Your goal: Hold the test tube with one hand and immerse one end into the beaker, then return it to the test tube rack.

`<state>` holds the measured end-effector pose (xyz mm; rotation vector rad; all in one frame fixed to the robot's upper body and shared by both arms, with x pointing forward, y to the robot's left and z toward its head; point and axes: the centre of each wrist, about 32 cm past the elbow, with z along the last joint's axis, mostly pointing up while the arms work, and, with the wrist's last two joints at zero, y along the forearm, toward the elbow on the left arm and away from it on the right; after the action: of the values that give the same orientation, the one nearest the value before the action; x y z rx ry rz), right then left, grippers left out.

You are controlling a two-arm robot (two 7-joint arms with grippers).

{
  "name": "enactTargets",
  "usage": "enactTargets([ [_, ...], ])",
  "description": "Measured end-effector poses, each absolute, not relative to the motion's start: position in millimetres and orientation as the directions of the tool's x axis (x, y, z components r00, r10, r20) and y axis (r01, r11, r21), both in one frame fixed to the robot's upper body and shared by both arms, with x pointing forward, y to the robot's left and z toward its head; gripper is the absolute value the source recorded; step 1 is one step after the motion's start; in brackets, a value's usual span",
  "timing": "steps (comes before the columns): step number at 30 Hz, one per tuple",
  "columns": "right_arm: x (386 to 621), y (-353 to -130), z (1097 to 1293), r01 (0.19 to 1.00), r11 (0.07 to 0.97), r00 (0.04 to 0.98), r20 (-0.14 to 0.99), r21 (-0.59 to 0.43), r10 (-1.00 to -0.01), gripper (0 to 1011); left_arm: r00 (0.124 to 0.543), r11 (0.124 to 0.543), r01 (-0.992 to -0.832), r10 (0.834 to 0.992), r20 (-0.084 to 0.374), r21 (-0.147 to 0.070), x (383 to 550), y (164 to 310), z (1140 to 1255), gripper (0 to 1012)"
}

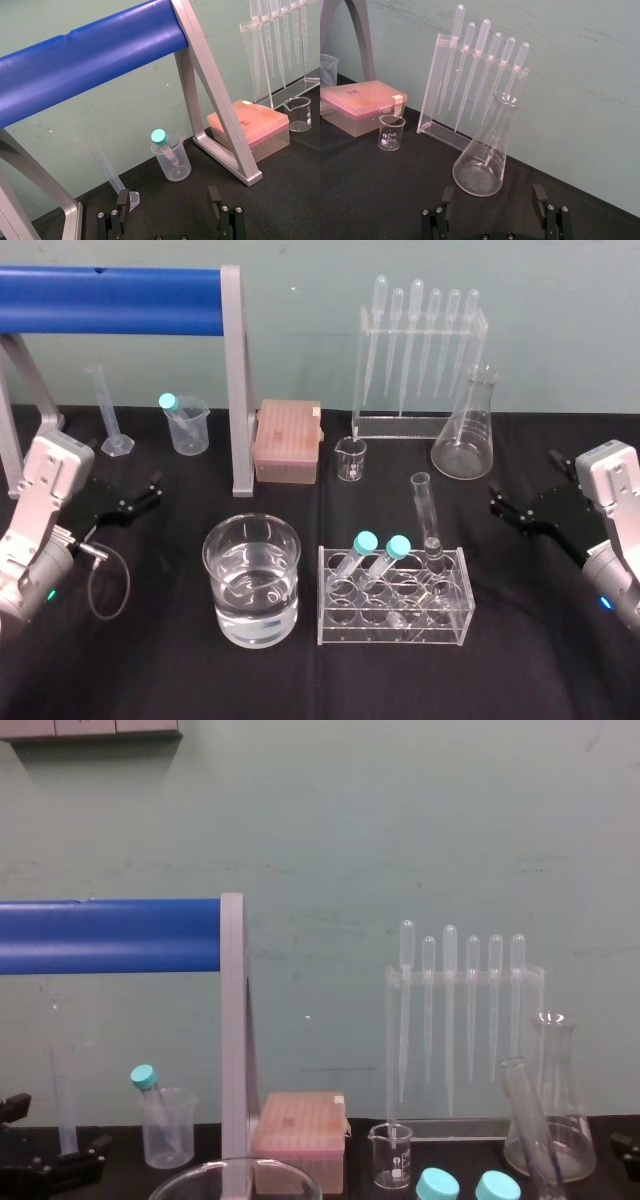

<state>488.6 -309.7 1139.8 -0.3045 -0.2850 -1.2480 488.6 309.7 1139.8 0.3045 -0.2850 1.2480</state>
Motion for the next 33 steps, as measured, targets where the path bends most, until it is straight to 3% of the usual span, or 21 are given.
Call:
enactTargets([
  [14,489,-310,1139.8,0.955,0.287,0.292,0.374,-0.07,-0.88,1000,0.292,0.287,-0.955,0.88,0.374,0.07,488.6,309.7,1139.8,1000],
  [18,489,-314,1149.5,0.951,0.304,0.302,0.338,-0.049,-0.891,1000,0.292,0.287,-0.955,0.88,0.374,0.07,488.6,309.6,1139.8,1000],
  [24,486,-321,1178.4,0.921,0.387,0.363,0.247,0.053,-0.899,1000,0.292,0.287,-0.955,0.88,0.374,0.07,488.6,309.6,1139.8,1000],
  [33,474,-322,1207.6,0.772,0.611,0.583,0.189,0.173,-0.79,1000,0.292,0.287,-0.955,0.88,0.374,0.07,488.6,309.6,1139.8,1000],
])
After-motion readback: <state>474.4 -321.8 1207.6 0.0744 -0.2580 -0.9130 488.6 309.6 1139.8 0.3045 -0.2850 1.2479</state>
